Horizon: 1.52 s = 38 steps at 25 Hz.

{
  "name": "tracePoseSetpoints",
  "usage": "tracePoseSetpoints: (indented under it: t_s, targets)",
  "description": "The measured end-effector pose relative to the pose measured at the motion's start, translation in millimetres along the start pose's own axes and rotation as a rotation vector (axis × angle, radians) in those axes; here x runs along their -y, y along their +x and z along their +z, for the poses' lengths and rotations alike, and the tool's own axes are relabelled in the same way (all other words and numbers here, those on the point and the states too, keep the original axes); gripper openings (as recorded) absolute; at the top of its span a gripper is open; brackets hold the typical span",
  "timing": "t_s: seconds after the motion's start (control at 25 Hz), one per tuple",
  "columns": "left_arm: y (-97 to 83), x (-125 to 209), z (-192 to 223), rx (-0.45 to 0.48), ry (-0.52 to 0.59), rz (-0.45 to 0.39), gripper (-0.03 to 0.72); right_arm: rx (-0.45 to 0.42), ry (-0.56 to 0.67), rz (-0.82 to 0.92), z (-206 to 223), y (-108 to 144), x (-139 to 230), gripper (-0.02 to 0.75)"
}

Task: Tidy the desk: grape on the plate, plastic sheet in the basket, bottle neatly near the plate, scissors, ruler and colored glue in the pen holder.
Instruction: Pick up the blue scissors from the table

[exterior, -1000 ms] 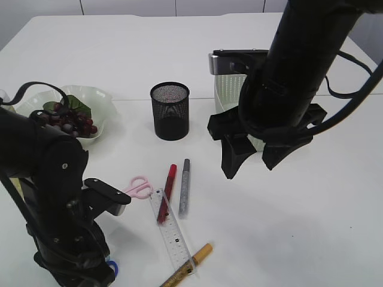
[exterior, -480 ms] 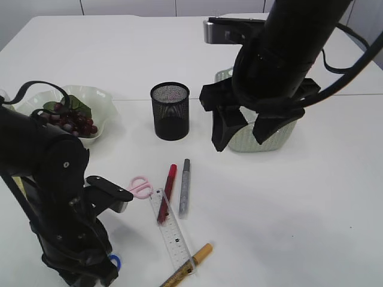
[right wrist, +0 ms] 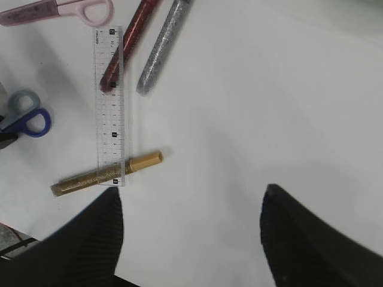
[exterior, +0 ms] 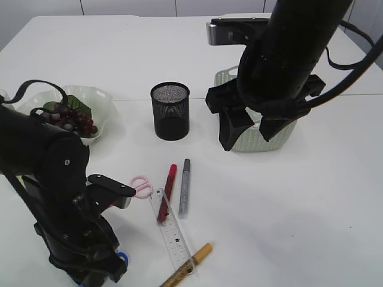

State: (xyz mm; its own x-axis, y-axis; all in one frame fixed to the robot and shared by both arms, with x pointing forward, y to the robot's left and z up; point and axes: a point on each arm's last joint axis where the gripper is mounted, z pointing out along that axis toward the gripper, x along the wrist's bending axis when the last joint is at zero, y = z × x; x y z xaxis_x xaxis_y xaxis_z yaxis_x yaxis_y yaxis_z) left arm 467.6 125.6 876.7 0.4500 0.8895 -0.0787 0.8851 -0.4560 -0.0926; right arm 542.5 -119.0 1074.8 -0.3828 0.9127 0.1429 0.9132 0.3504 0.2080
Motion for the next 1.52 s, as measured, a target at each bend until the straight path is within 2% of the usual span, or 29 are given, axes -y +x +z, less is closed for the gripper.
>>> tracePoseSetpoints:
  t_s: [0.4,0.76,0.96,1.12,1.28,1.52]
  targets:
    - [-1.0,1,-4,0.011,-0.009,-0.053,0.14,0.002,0.002,-0.013,0,0,0,0.524]
    - [-1.0,13,-24,0.026,-0.094,-0.095,0.14,0.004,0.002,-0.026,0,0,0,0.524]
    - [1.4,26,-38,0.047,-0.251,-0.121,0.14,0.004,0.002,-0.037,0,0,0,0.524]
    - [2.6,34,-56,0.074,-0.442,-0.122,0.14,0.004,0.002,-0.044,0,0,0,0.524]
    - [2.9,31,-77,0.081,-0.628,-0.088,0.14,0.004,0.002,-0.053,0,0,0,0.524]
    - [2.8,24,-87,0.079,-0.765,-0.053,0.14,0.004,0.002,-0.057,0,0,0,0.524]
